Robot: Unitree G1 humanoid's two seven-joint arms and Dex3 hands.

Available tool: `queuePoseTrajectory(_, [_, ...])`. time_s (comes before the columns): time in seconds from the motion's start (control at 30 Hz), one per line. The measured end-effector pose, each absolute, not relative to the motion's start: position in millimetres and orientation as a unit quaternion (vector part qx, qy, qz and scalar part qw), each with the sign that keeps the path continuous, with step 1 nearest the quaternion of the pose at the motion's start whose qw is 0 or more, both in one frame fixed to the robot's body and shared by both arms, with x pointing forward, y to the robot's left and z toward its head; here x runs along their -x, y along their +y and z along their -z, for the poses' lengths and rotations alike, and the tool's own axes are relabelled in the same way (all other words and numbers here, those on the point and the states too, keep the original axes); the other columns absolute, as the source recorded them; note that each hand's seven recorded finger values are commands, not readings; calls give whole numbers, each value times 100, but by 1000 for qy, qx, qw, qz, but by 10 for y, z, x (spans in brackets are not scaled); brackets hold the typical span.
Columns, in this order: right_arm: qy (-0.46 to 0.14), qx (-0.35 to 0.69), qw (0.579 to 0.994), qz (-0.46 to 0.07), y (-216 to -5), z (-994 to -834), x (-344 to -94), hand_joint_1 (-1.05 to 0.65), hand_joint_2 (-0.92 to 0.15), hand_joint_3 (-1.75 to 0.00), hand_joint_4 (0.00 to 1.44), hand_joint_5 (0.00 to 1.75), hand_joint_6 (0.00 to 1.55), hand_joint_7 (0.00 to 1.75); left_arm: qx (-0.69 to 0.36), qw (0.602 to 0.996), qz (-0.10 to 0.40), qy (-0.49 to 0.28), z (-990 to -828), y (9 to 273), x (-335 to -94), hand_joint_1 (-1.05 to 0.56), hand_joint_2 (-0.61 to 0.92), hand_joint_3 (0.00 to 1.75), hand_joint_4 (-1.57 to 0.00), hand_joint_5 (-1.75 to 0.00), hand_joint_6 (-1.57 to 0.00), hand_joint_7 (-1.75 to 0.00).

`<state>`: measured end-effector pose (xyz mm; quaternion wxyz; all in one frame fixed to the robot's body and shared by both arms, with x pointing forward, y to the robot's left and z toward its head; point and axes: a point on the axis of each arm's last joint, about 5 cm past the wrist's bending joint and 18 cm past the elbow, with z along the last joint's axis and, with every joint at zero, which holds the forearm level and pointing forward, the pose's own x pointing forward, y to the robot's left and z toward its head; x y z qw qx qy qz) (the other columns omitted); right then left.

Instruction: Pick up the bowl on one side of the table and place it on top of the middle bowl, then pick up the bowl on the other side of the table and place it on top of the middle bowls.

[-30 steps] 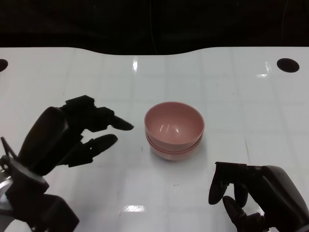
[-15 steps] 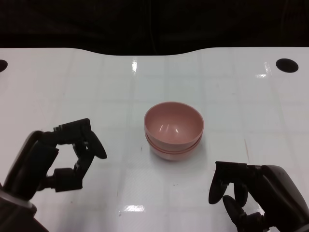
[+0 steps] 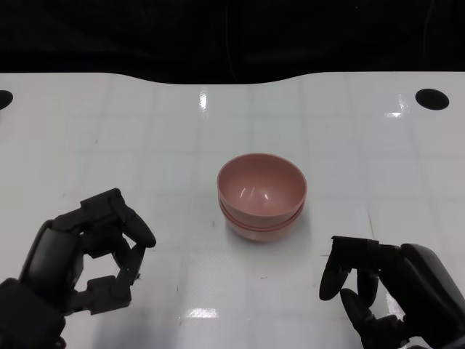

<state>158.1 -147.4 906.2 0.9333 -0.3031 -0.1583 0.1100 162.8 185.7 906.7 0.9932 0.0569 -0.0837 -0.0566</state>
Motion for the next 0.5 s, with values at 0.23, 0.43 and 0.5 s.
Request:
queuePoseTrajectory(0.23, [-151,294,938,-101,-1503,-9047,-1585,-5,-17,-164,91,175,80,148,-38,998,37,-35,-9110,1880,-1605,-19,42,119,-87,-170,-87,-134])
queuePoseTrajectory(0.43, [-134,281,946,-95,-1524,-9034,-1580,-3,-18,-163,91,175,79,149,-10,999,53,0,-9105,1875,-1467,-13,49,116,-94,-170,-90,-145])
queuePoseTrajectory(0.5, [-131,278,947,-94,-1531,-9032,-1579,-2,-18,-163,91,175,79,150,-9,998,56,3,-9099,1874,-1434,-15,50,113,-94,-170,-89,-147])
